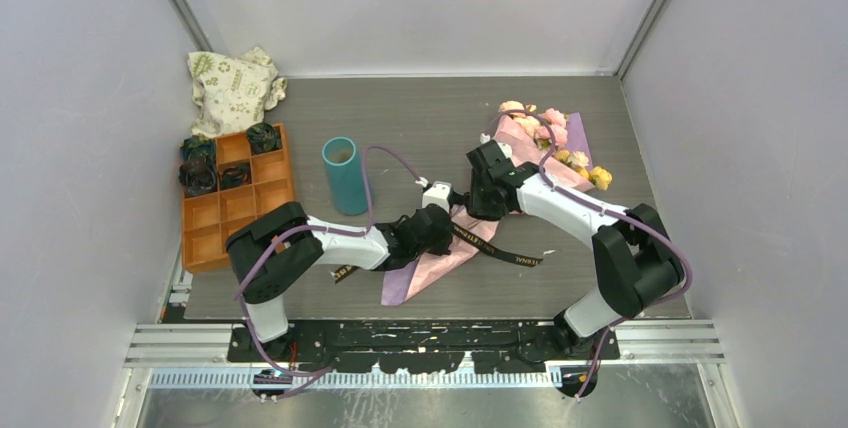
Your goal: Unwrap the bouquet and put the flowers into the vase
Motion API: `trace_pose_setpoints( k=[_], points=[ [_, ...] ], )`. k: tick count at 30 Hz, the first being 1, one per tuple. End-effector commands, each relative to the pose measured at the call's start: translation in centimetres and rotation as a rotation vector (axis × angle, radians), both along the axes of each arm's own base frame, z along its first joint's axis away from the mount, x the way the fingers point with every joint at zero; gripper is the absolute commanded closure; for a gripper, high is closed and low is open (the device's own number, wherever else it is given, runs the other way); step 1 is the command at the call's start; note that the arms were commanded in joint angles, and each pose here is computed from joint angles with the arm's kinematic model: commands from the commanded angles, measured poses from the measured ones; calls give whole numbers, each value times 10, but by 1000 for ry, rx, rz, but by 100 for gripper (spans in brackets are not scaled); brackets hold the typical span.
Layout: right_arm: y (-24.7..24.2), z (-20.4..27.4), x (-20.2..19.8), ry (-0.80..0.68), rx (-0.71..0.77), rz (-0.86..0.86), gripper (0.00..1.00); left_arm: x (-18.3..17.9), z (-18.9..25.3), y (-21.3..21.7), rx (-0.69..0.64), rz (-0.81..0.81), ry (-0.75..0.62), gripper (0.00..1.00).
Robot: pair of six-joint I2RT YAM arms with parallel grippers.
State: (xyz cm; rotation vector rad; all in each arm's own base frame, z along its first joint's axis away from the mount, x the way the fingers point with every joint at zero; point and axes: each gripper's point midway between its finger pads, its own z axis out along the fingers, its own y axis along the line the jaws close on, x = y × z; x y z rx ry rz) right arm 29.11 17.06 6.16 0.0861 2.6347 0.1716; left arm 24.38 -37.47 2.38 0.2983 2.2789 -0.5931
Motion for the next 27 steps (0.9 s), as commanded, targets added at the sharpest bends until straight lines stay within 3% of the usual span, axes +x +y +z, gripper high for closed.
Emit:
trace_pose_setpoints(
  k=[1, 7, 19, 27],
  points=[
    [14, 9, 9, -36, 62, -3, 61, -19, -45, 36, 167, -4, 94, 99],
    [20, -5, 9, 4, 65, -8, 62, -19, -42, 39, 169, 3, 87, 99],
    [17, 40, 5, -105, 112, -15, 61, -19, -44, 35, 168, -6, 93, 99],
    [24, 27, -2, -77, 107, 15, 59, -19, -45, 36, 170, -4, 93, 99]
  ],
)
